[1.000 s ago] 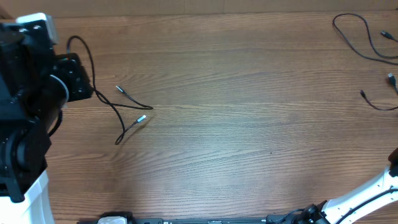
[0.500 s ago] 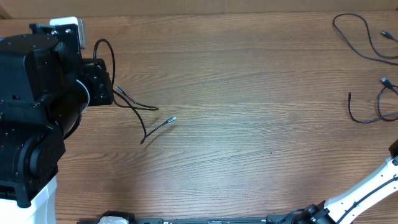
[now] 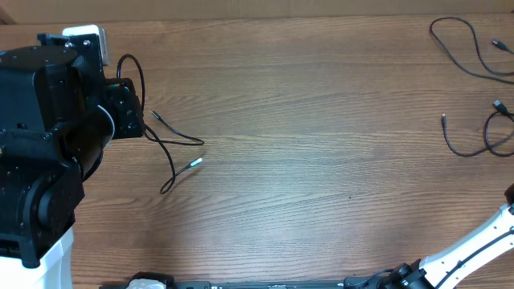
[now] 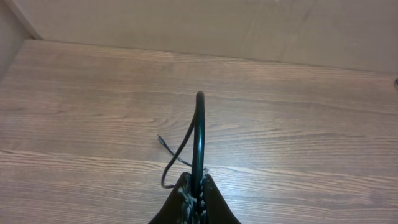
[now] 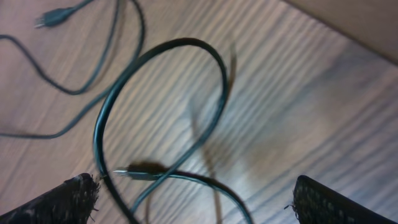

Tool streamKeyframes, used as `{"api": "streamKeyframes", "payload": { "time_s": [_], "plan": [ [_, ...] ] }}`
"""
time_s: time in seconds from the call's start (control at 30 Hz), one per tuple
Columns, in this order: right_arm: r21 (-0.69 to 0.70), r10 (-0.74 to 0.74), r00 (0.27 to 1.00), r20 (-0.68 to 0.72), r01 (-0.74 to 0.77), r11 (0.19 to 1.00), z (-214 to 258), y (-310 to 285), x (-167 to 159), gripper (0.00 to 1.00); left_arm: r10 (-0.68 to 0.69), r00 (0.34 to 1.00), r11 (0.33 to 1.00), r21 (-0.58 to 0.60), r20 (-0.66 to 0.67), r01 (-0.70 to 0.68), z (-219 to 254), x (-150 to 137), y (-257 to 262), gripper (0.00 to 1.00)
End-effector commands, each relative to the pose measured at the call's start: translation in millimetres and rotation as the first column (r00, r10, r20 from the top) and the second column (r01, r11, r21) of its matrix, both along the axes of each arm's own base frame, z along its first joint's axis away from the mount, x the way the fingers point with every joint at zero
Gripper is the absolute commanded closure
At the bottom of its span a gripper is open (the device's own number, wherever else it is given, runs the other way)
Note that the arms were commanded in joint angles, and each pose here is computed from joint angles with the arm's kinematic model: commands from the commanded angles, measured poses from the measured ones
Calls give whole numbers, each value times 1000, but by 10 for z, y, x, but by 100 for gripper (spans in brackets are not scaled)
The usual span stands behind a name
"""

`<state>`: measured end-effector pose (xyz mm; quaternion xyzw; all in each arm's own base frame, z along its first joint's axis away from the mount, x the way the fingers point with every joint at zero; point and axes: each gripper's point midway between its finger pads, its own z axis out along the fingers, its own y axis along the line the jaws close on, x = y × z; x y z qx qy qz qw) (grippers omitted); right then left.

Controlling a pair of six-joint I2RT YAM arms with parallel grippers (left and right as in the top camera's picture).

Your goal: Untangle cables

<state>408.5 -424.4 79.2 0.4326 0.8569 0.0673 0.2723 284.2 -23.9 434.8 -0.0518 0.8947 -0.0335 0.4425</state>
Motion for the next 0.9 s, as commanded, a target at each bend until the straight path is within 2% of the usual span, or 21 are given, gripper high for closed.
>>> {"api": "streamKeyframes", "payload": {
  "time_s": [0.0, 0.13, 0.27, 0.4, 0.5, 0.6, 0.7, 0.73, 0.77, 0.87],
  "plan": [
    [-105, 81, 986, 146, -66, 992, 952, 184, 166, 0, 31, 999, 1000, -1, 25, -31, 66, -52, 43, 96],
    [-184, 133, 970, 202, -96, 978, 1604, 474, 214, 0, 34, 999, 999, 2, 15, -34, 46, -63, 49, 96],
    [-225, 247, 932, 266, -189, 956, 2152, 1014, 330, 0, 34, 999, 999, 3, 14, -34, 43, -67, 50, 96],
    [-274, 402, 852, 335, -320, 907, 2678, 1814, 522, 0, 34, 999, 999, 2, 26, -34, 66, -35, 46, 96],
    [-362, 540, 776, 326, -426, 829, 2966, 2494, 643, 0, 24, 999, 1000, 12, 38, -24, 82, 40, 34, 96],
    [-386, 552, 803, 224, -447, 807, 2899, 2871, 662, 0, 21, 999, 1000, 14, 34, -22, 59, 120, 18, 96],
    [-333, 540, 838, 80, -488, 807, 2526, 3065, 629, 2, 17, 1000, 1000, 14, 19, -17, 12, 194, -2, 96],
    [-286, 549, 836, 26, -520, 805, 2310, 3136, 621, 16, 15, 1000, 1000, 16, 8, -15, -20, 231, -9, 96],
    [-254, 556, 831, -4, -539, 803, 2169, 3166, 613, 21, 11, 1000, 1000, 22, 2, -11, -35, 247, -12, 96],
    [-169, 570, 818, -82, -575, 801, 1744, 3193, 576, 21, 7, 1000, 1000, 29, -11, -7, -74, 289, -19, 96]
  ]
}}
